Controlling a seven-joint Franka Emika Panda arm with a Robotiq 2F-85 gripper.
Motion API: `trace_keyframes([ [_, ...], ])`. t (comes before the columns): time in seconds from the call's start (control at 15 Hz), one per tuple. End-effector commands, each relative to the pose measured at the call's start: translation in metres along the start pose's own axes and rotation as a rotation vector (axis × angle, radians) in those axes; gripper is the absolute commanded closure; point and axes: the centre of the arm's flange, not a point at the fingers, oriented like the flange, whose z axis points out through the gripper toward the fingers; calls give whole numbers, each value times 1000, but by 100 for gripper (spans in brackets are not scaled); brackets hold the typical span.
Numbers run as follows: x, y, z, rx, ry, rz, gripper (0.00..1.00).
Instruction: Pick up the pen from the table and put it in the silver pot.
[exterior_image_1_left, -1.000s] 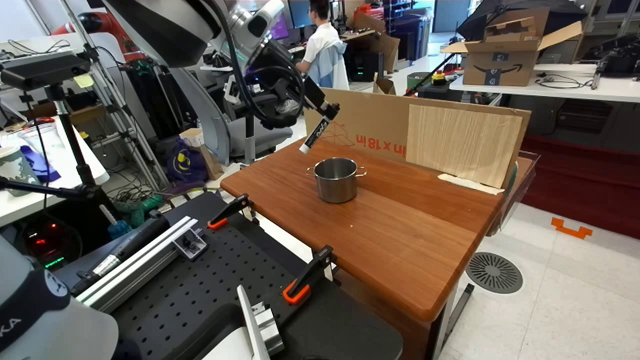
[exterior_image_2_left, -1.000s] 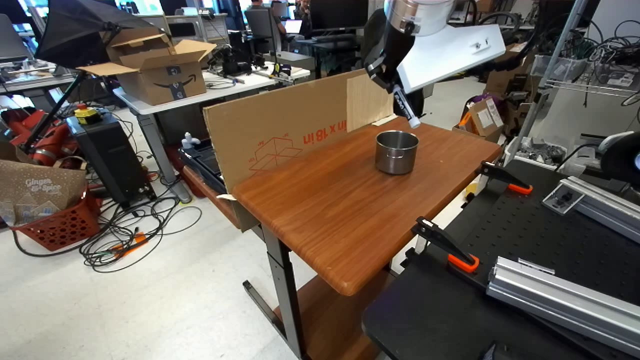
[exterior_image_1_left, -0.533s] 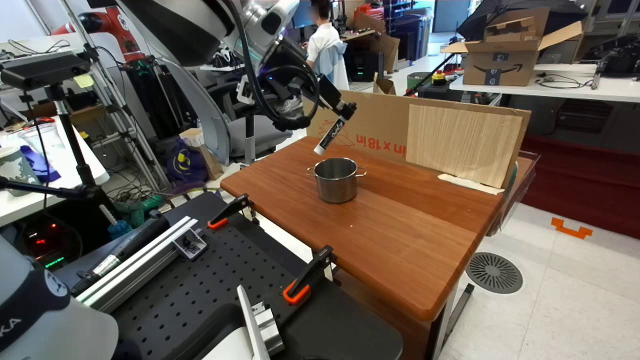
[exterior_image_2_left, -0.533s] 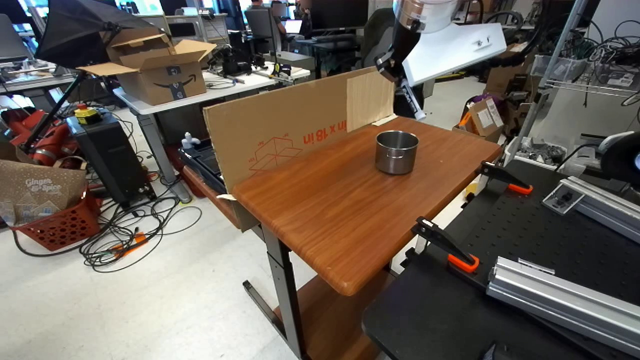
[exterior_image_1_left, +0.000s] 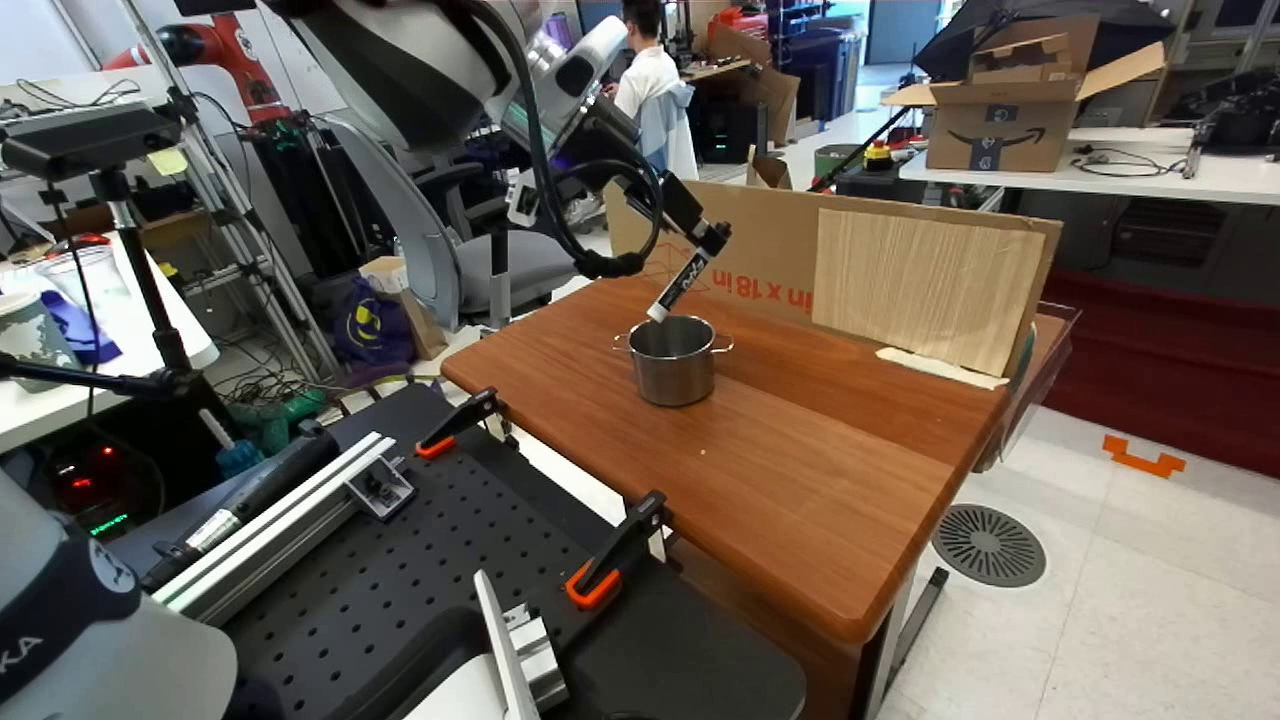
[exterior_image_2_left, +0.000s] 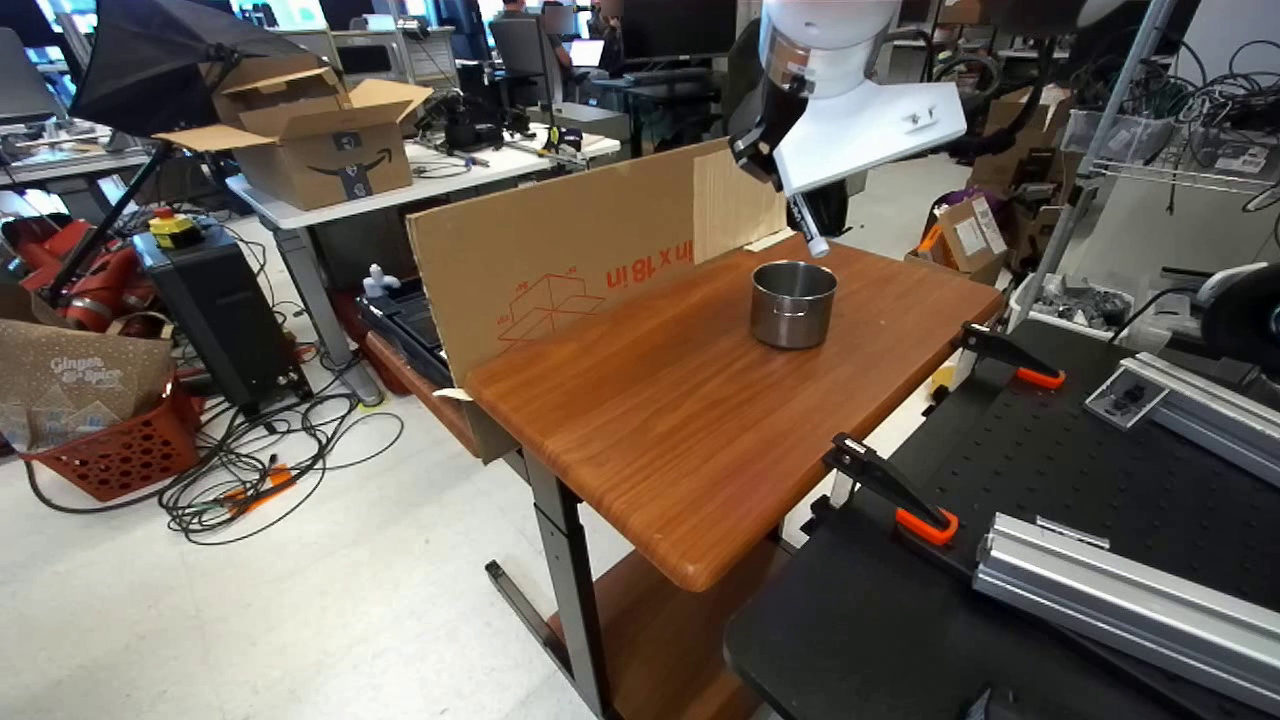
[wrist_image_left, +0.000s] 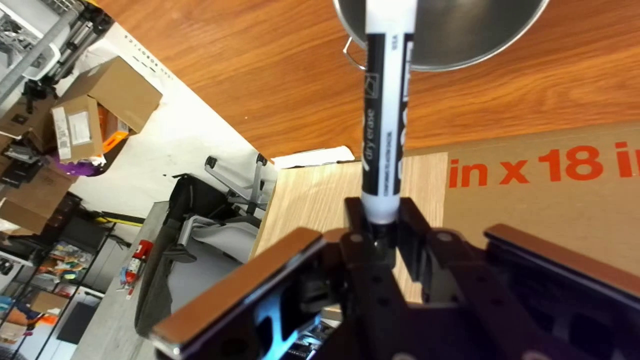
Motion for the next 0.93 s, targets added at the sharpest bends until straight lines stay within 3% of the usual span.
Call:
trace_keyframes([
  [0.0, -1, -21, 23, 17, 0, 0, 95],
  [0.6, -22, -48, 50, 46, -62, -24, 95],
  [0.67, -22, -49, 51, 51, -69, -23, 56],
  [0.73, -22, -49, 51, 53, -72, -23, 54],
  [0.87, -22, -49, 52, 63, -76, -19, 42],
])
